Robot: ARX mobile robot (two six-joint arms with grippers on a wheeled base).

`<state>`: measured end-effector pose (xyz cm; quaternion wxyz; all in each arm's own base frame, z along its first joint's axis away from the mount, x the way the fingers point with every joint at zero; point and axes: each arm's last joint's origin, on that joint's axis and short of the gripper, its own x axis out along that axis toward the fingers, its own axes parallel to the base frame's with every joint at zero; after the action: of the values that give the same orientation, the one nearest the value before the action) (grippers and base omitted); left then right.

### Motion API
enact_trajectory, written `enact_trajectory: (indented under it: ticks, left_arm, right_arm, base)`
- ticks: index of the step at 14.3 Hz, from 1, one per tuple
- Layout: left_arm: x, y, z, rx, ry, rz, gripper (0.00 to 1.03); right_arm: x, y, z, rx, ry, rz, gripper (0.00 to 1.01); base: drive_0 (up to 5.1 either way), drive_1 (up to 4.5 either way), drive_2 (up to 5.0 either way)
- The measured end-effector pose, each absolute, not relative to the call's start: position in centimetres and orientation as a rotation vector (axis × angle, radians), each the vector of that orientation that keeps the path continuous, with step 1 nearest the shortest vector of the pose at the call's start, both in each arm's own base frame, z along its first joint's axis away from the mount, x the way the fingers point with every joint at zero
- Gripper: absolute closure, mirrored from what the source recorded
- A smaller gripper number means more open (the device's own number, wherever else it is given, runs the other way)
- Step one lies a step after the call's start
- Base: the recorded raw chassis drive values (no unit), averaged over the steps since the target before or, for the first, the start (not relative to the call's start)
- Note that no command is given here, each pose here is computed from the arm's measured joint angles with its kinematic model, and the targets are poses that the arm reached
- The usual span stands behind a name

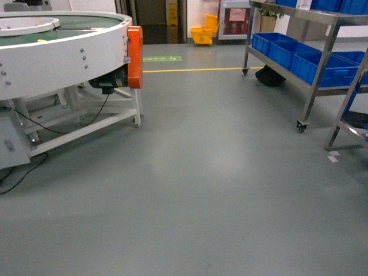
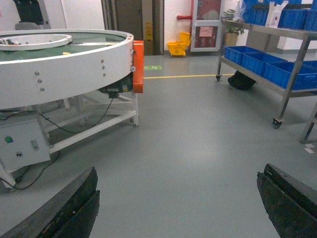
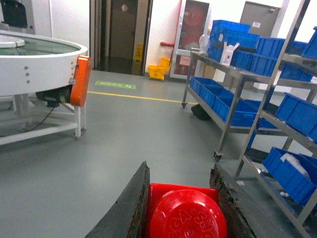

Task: Pick red block from blue box to shelf

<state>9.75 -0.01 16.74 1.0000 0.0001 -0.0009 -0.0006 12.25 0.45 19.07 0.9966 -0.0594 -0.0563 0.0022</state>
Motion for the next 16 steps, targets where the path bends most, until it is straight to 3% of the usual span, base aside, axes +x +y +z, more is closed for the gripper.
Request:
enact_trajectory:
  ticks: [16]
  left_arm:
    - [9.75, 0.00, 16.73, 0.000, -0.001, 0.000, 0.05]
  right_arm:
    - [12.25, 0.45, 19.07, -0.119, -0.114, 0.005, 0.72]
  base:
    - [-0.1, 3.98, -4.1]
